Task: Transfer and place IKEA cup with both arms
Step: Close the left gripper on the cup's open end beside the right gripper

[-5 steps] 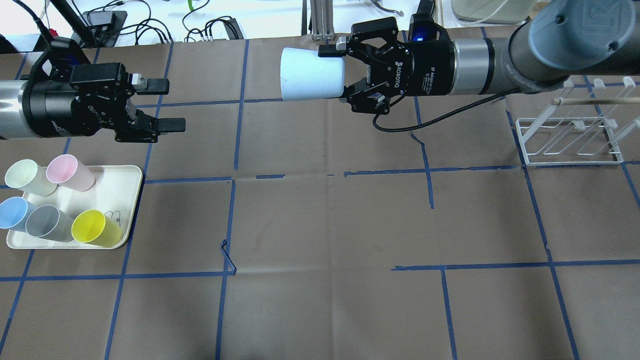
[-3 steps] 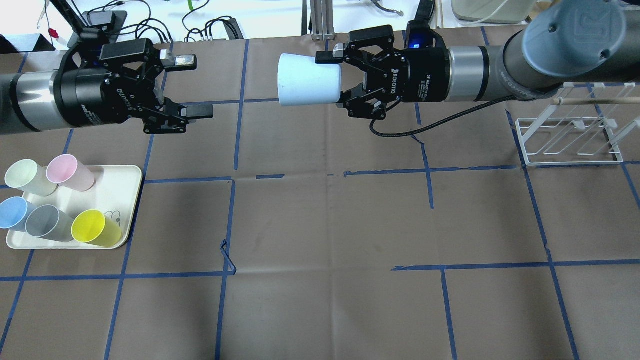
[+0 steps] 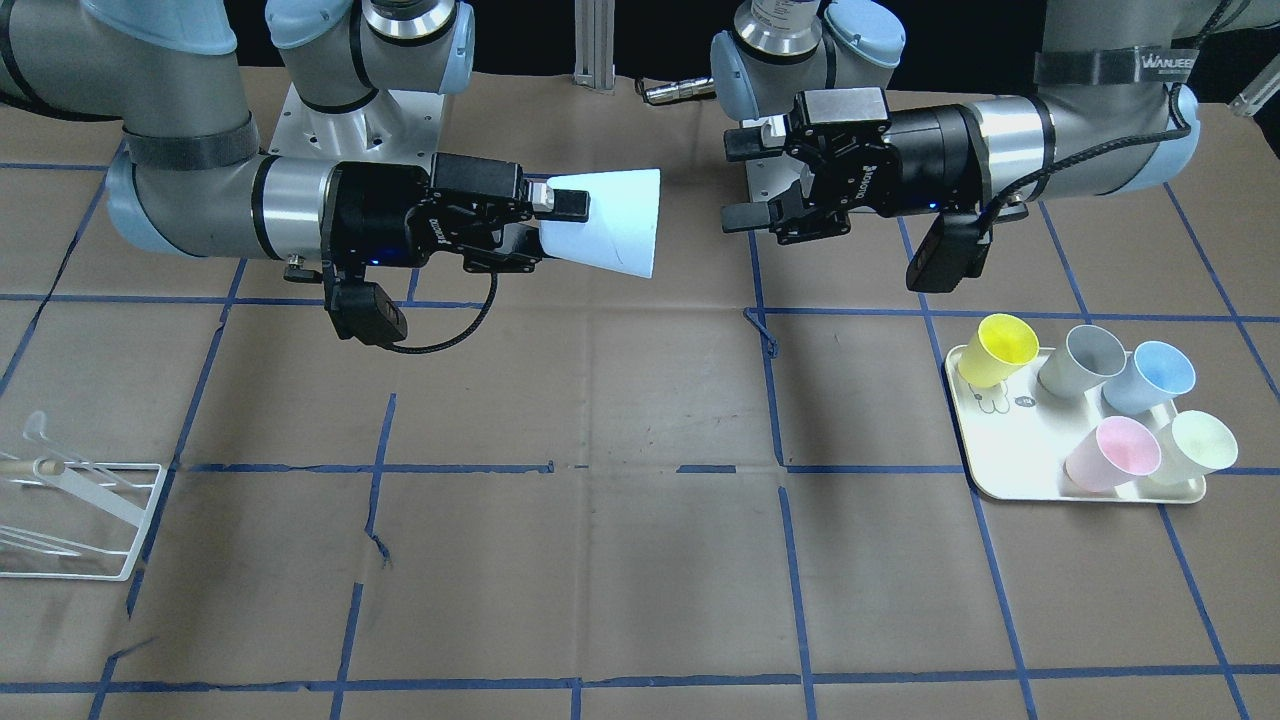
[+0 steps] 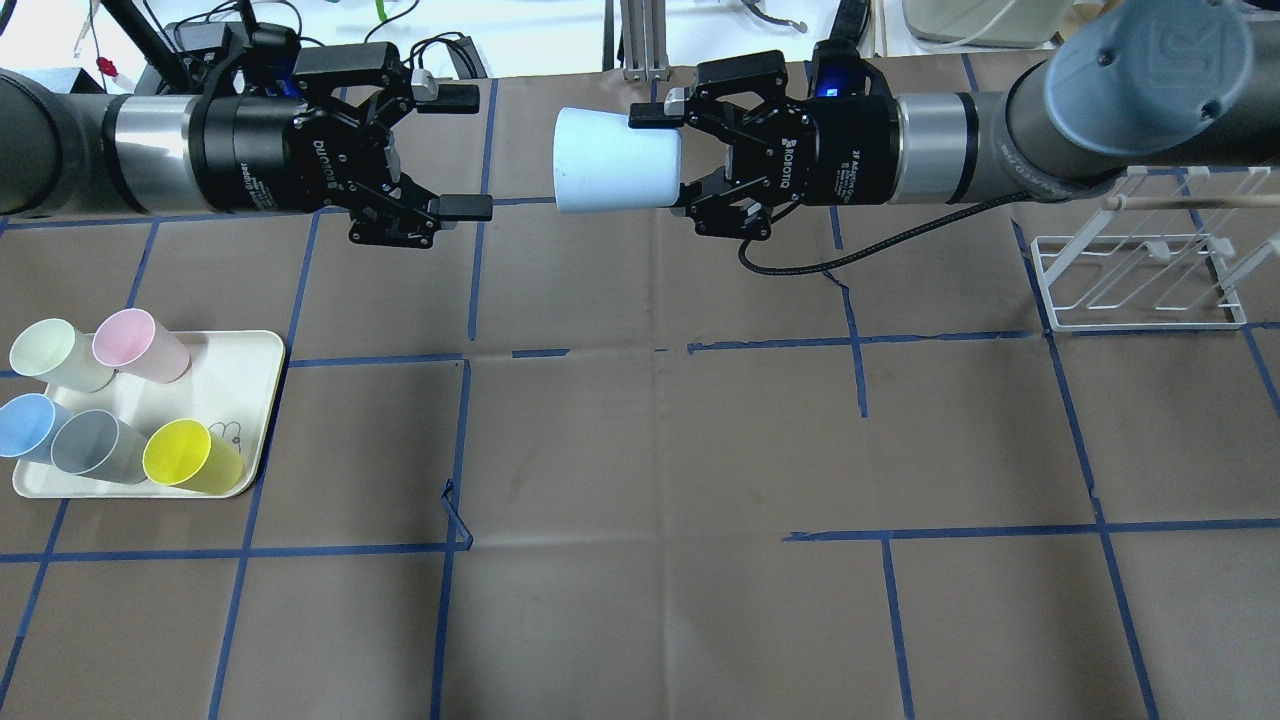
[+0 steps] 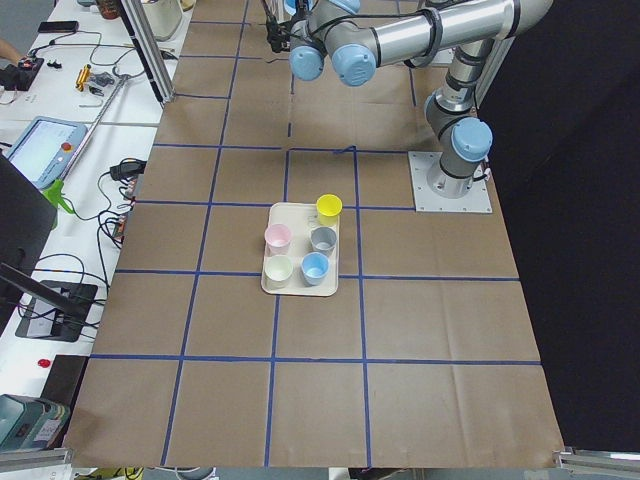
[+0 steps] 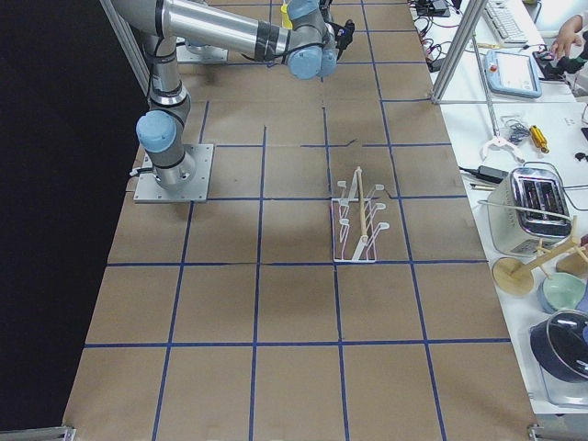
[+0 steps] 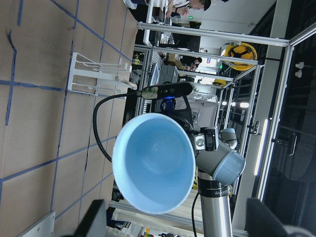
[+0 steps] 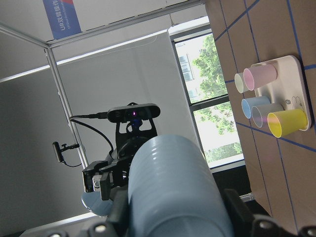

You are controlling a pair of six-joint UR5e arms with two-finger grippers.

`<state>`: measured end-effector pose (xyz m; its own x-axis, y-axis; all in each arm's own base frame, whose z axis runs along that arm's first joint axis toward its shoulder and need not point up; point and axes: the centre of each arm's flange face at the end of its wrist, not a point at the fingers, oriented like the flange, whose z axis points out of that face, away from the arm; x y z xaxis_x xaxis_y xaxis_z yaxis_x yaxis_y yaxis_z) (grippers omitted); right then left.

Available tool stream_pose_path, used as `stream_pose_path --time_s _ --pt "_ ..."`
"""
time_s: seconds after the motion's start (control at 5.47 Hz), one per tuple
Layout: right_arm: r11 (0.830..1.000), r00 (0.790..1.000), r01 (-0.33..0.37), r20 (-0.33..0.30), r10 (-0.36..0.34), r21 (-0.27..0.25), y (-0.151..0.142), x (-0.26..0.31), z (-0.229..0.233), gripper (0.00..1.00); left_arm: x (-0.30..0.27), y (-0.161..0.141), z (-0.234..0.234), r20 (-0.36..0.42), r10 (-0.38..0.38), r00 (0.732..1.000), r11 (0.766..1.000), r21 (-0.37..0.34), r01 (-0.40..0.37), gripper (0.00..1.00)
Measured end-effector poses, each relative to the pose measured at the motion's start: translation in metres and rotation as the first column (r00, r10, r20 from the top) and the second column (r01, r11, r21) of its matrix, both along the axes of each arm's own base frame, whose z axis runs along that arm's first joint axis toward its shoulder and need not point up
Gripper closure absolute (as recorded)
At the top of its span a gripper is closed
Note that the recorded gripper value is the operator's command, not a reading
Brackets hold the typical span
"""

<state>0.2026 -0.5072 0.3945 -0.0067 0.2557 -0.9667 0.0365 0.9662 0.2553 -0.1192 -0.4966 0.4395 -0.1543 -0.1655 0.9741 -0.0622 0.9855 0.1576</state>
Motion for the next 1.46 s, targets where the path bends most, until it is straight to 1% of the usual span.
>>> stream_pose_path --time_s 0.37,0.73,0.91,1.1,1.28,1.46 --pt "1.000 1.000 0.000 0.000 0.000 -0.002 0.000 0.000 0.001 0.52 -0.022 -0.010 -0.005 0.010 -0.033 0.999 0.999 -0.006 0.033 0.02" --pt "1.000 1.000 -0.001 0.000 0.001 -0.004 0.000 0.001 0.001 0.52 -0.027 -0.015 0.008 0.019 -0.043 0.999 0.998 -0.045 0.044 0.03" --pt "1.000 1.000 -0.001 0.000 0.001 -0.004 0.000 0.001 0.001 0.52 -0.028 -0.017 0.014 0.023 -0.047 0.999 0.997 -0.066 0.049 0.05" --pt "1.000 1.000 -0.002 0.000 0.002 -0.004 0.000 0.001 0.001 0.52 -0.030 -0.018 0.016 0.027 -0.052 0.998 0.995 -0.087 0.054 0.19" --pt "1.000 1.000 -0.002 0.000 0.002 -0.004 0.000 0.001 0.001 0.52 -0.036 -0.018 0.017 0.031 -0.063 0.998 0.992 -0.103 0.066 0.36" --pt "1.000 1.000 -0.003 0.000 0.003 -0.005 0.000 0.002 0.002 0.52 -0.043 -0.016 0.018 0.034 -0.078 0.996 0.991 -0.110 0.082 0.60"
